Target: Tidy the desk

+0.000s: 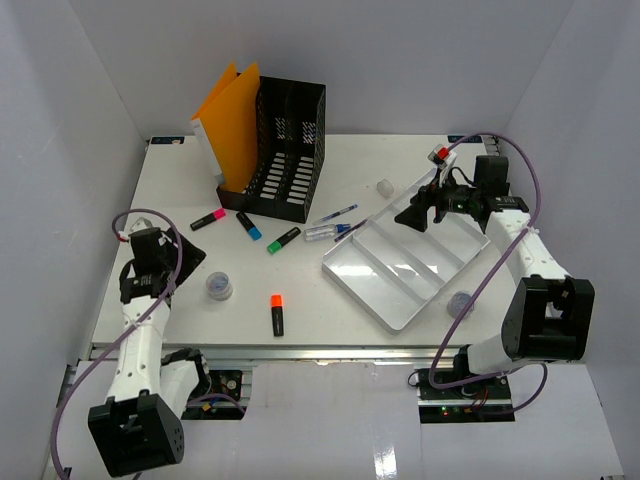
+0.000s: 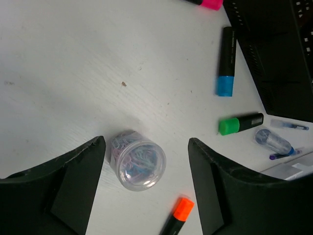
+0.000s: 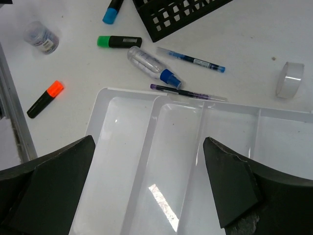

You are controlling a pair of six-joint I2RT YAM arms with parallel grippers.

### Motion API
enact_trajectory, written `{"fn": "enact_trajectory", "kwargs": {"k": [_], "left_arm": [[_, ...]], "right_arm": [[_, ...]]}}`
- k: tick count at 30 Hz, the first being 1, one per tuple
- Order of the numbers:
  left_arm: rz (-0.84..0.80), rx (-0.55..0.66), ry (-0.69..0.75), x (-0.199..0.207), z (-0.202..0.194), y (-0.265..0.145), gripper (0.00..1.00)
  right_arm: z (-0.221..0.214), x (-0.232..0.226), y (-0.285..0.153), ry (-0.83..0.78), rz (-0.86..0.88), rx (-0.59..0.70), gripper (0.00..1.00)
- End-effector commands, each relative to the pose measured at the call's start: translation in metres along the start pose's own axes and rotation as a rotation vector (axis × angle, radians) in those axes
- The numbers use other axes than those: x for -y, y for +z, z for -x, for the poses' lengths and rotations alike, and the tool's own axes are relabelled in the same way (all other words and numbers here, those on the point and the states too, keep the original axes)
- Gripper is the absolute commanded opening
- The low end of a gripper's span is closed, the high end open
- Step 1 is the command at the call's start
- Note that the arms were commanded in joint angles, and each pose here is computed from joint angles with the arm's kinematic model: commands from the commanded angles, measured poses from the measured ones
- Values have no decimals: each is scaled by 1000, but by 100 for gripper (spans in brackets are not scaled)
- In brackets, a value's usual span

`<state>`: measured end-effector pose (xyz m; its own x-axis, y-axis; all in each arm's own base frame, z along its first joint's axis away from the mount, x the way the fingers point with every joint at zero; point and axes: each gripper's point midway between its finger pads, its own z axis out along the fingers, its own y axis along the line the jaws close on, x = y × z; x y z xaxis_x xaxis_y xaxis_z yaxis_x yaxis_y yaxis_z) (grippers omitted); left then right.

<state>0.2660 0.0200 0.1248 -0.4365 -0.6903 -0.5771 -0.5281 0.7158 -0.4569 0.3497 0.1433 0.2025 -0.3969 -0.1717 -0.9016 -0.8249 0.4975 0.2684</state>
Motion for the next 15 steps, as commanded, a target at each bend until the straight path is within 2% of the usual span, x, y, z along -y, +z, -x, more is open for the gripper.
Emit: {"fn": "enact_trajectory", "kwargs": {"k": [1, 4, 8, 15], "left_arm": [[66, -132, 8, -7, -26, 4, 85], [64, -182, 66, -2, -42, 12, 93], [63, -240, 124, 8, -58, 18, 96], [155, -279, 187, -2, -74, 31, 95]], "right_arm": [[0, -12, -3, -1, 60, 28, 98], [1, -16, -3, 6, 82, 32, 98], [2, -20, -4, 3, 92, 38, 98], [0, -21, -3, 6, 101, 38, 98]]}}
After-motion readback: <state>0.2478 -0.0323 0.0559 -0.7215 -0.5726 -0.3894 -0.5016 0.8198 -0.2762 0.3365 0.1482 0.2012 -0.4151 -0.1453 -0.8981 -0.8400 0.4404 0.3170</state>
